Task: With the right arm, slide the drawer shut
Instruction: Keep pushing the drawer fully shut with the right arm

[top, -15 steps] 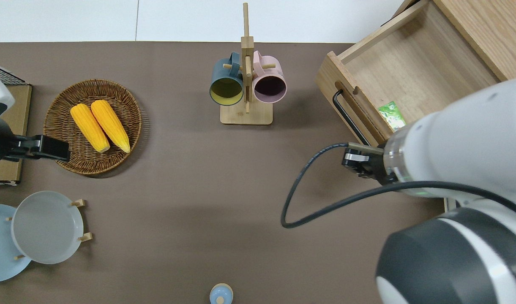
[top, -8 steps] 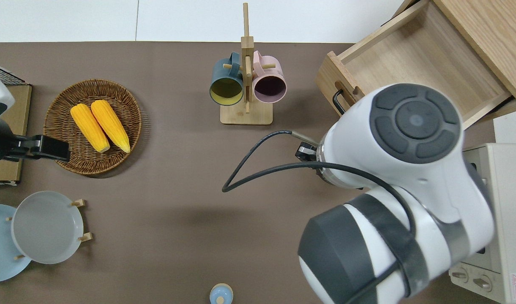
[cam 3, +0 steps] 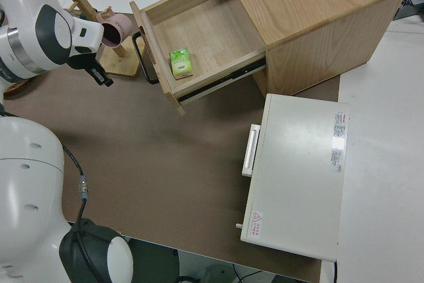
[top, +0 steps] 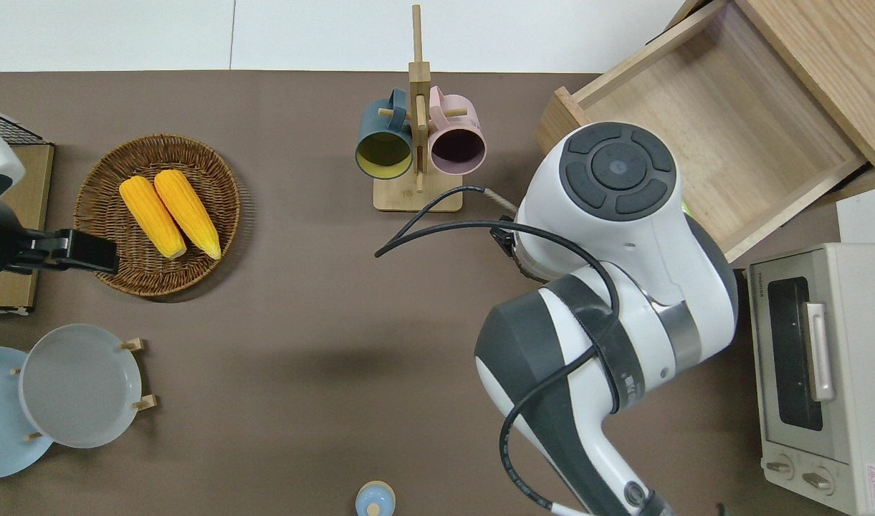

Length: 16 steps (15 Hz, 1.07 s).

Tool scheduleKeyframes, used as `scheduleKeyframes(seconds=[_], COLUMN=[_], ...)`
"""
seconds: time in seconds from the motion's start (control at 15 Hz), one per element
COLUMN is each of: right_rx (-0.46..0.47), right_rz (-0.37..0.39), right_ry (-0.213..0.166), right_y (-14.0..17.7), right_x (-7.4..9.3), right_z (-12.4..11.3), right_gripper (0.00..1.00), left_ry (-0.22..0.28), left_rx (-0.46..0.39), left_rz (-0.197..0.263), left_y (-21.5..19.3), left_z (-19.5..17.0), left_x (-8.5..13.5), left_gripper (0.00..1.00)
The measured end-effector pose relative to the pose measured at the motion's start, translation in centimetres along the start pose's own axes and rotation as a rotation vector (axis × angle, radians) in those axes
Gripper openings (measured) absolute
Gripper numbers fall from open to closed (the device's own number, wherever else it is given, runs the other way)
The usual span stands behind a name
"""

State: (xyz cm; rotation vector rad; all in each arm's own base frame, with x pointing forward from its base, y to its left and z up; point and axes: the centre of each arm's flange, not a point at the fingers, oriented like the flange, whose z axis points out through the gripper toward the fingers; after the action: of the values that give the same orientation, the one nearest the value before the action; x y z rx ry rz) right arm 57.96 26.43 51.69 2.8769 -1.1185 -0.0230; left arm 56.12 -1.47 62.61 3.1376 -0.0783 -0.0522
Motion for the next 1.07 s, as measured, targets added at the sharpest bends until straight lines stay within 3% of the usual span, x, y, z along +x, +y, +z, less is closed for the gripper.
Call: scheduleKeyframes(seconds=[0.47,1.07], right_rx=[0.033,0.052], right_rz=[0.075,0.096], right_ry=[0.018,0.030], right_y=[0.3,0.3], right_x=[4.2,7.1], right_z=[1.7,3.7], right_gripper=[0.01,0.01], left_ry=[0.000,0.000], left_rx=[0.000,0.000], left_rz=[0.000,0.000], left_y=[0.0,0.0], left_z=[0.0,0.0], left_x=[0.0,0.0], left_gripper=[1.00,1.00])
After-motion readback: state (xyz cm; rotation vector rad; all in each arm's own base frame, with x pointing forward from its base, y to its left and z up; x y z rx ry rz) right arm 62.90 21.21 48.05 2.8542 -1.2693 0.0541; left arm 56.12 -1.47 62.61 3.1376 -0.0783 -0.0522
